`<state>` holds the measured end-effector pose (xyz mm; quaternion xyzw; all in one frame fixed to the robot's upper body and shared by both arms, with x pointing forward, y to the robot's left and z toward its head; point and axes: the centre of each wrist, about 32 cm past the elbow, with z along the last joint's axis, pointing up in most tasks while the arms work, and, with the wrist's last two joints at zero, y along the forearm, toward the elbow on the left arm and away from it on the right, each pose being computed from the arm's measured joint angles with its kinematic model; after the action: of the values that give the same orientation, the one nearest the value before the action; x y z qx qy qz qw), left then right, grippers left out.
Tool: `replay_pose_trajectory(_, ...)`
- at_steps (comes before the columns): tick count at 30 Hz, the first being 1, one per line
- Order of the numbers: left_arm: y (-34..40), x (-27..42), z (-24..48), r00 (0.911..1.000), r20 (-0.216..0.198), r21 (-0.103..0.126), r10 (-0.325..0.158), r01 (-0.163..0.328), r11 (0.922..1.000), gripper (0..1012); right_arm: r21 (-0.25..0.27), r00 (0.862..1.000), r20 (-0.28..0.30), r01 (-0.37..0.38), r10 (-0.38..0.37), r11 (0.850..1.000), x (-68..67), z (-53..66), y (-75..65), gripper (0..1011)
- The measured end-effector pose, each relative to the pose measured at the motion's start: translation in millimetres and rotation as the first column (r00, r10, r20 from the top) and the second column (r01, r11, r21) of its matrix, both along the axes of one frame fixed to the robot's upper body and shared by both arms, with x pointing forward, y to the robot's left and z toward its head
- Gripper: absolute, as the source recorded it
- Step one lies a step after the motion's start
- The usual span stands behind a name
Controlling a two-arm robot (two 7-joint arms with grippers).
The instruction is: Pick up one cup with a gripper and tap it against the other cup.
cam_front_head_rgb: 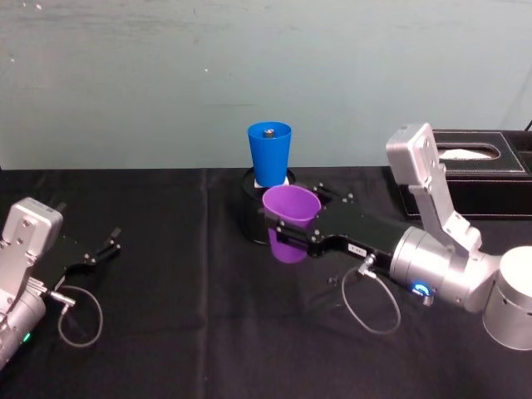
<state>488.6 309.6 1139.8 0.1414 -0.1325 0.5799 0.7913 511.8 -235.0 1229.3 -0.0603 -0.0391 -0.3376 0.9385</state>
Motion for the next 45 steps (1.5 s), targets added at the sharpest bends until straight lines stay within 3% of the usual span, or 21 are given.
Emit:
replay_pose_trajectory(11,0.0,0.0,0.0,1.0000,0.000,0.000,0.000,0.000,1.0000,1000,0.014,1.000,-0.015,0.019,-0.018,1.000,4.1,10.0,7.5,729)
replay_pose_trajectory(45,0.0,0.0,0.0,1.0000,0.000,0.000,0.000,0.000,1.0000,1000,0.015,1.000,-0.016,0.016,-0.016,1.000,3.8,8.4,6.8,729)
